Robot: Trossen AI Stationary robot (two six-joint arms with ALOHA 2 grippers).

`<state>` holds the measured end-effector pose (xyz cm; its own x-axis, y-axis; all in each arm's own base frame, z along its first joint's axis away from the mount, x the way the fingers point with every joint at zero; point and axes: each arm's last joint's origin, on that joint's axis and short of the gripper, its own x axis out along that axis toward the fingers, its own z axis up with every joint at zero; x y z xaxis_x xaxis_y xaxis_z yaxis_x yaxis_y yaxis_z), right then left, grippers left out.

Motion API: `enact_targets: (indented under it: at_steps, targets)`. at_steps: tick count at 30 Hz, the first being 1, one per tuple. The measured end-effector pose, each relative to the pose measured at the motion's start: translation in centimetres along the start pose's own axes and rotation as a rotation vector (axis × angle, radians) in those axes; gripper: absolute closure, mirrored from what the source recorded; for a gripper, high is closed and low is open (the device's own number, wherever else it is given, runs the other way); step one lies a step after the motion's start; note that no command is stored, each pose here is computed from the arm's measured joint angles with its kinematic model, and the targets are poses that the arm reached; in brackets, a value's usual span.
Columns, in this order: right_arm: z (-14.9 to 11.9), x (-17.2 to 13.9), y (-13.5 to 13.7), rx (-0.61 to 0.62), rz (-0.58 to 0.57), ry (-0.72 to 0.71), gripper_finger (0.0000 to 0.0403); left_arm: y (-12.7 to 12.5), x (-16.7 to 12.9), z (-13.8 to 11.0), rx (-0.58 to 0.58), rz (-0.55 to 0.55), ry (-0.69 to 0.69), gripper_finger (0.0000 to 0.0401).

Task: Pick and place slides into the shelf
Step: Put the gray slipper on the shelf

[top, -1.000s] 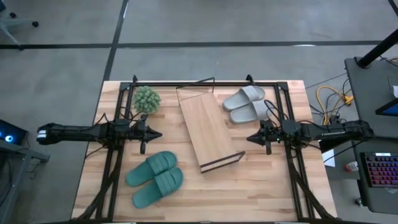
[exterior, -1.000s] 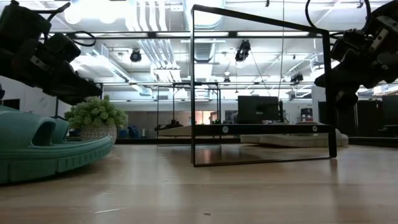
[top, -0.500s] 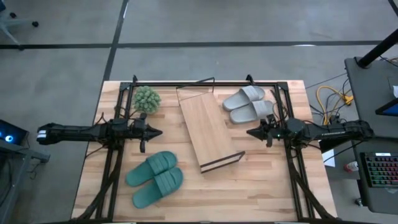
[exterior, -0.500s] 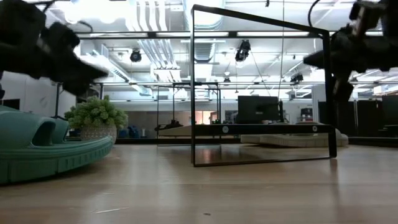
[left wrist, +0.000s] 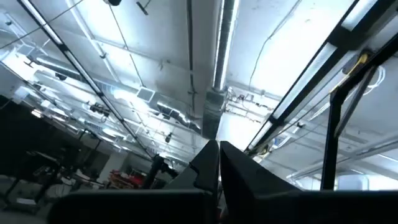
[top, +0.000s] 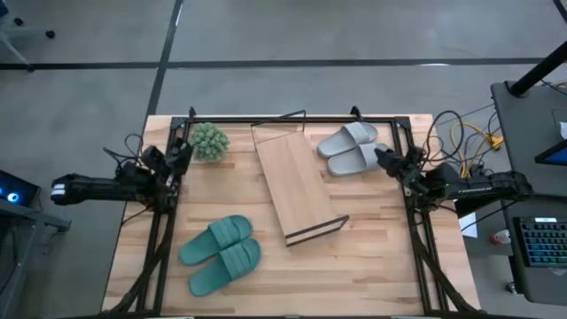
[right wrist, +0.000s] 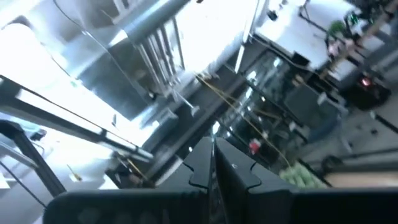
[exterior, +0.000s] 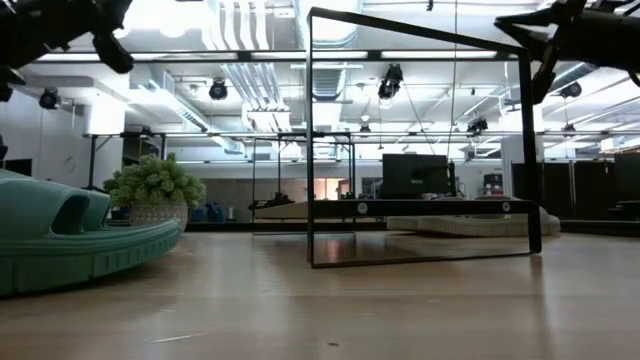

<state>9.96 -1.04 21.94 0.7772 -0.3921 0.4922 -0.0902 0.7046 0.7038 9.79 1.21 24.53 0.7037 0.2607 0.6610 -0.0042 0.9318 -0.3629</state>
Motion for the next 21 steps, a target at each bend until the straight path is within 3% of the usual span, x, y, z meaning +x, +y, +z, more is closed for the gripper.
enact_targets:
  at_steps: [3, 7, 13, 17, 21]
  targets:
    - [0.4, 0.3, 0.5, 0.005, 0.018, -0.008, 0.0367, -0.5, 1.2, 0.6, -0.004, -0.011, -0.010, 0.0396]
    - [1.2, 1.3, 2.0, -0.052, 0.063, 0.025, 0.0313, -1.4, 3.3, 1.8, 0.002, -0.026, -0.036, 0.0358]
    - [2.8, 3.5, 4.6, -0.234, -0.056, 0.218, 0.0224, -2.3, 5.7, 2.7, 0.066, -0.034, -0.046, 0.0275]
    - [4.4, 4.4, 6.4, -0.309, -0.132, 0.331, 0.0200, -2.4, 6.1, 2.9, 0.063, -0.035, -0.053, 0.0247]
    - [5.9, 5.1, 8.0, -0.361, -0.161, 0.383, 0.0196, -2.3, 6.1, 2.7, 0.050, -0.010, -0.029, 0.0247]
